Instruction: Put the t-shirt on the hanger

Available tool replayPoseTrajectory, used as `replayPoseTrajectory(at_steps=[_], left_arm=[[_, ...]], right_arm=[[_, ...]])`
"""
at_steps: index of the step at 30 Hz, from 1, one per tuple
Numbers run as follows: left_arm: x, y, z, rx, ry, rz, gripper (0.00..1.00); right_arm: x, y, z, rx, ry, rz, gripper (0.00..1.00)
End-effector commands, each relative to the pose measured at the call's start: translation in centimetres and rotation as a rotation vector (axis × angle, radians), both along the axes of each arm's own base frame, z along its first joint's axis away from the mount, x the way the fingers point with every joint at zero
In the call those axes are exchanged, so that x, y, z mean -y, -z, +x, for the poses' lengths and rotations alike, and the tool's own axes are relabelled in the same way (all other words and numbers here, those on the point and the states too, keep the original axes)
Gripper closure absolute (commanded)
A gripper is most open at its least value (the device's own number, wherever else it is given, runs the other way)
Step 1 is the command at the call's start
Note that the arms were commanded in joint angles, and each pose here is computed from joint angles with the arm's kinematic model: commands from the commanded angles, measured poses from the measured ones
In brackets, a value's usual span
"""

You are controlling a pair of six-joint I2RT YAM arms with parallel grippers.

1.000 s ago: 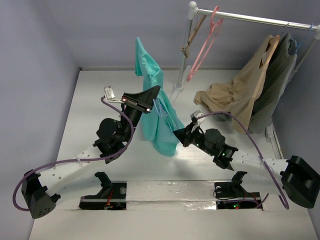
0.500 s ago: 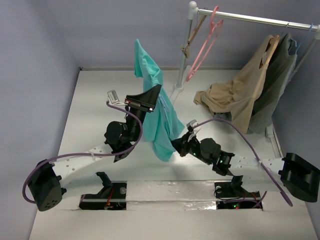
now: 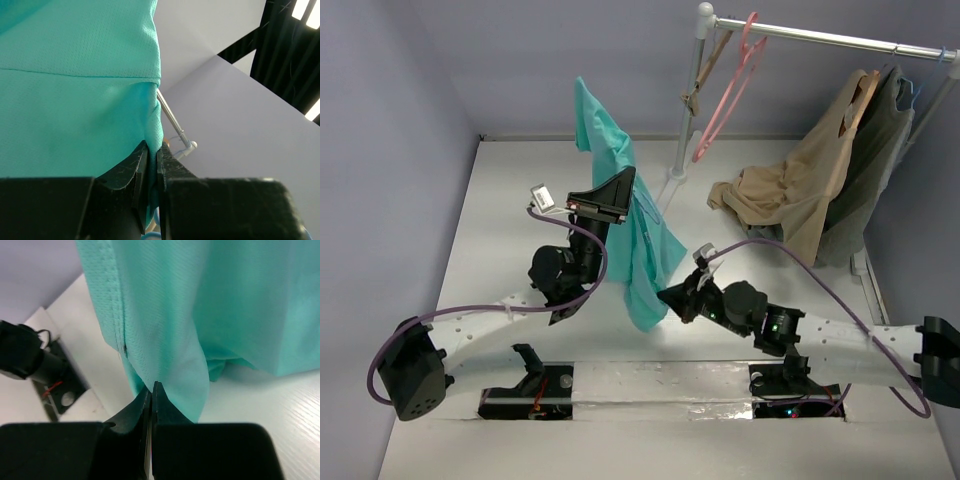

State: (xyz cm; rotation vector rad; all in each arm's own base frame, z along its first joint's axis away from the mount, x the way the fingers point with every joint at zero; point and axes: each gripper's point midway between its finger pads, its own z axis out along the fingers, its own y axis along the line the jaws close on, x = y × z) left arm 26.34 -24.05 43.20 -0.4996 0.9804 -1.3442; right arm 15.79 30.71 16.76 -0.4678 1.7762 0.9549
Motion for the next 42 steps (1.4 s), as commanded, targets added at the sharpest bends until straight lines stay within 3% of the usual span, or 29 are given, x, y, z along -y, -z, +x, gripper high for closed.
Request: replayPoseTrajectory(at_steps=[1,4,5,7,8,9,18,25,28,35,42], left_arm=[[-2.4,-2.2,-1.5,0.103,-0.036,-0.078,1.0],[-1.5,0.4,-1.3,0.049,0.021,-0.074,1.0],[-1.2,0.9,-1.3,0.035,0.038,-0.076,1.0],[-0.7,2.0,-1.5,0.002,0.08,-0.072,1.0],[-0.3,2.1,-1.8,-0.005,0.122,-0.089,1.0],[0.0,2.4,-1.8,-0.02,0.14,-0.088,1.0],[0.2,2.3,-3.2,-0.038,0.242,-0.132,1.0],[0.2,2.6,-3.2,-0.052,0.256,-0.151,1.0],[0.3,2.8,-3.0,-0.062,0.256,-0.15,1.0],[0.0,2.4,-2.8,-0.06,0.225,-0.142,1.0],[-0.2,1.3,-2.5,-0.048,0.216,-0.155,1.0]], right_arm=[[-0.1,-1.7,-1.4,-0.029,-0.043,-0.052,1.0],[0.0,-3.5,-1.2,-0.009,-0.037,-0.043,1.0],[0.0,-3.6,-1.1,-0.007,-0.035,-0.051,0.95],[0.1,-3.0,-0.7,-0.02,-0.015,-0.123,0.73],[0.2,-2.9,-0.5,-0.021,-0.009,-0.142,0.53],[0.2,-2.9,-0.4,-0.019,-0.003,-0.152,0.49],[1.8,-1.6,0.8,0.029,0.061,-0.253,0.48],[0.4,-2.3,0.8,0.074,0.014,-0.243,0.44],[-0.7,-2.5,0.1,0.068,-0.054,-0.241,0.44],[-0.1,-1.8,-1.1,0.035,-0.103,-0.281,0.3],[0.6,0.5,-1.3,-0.012,-0.097,-0.343,0.31]])
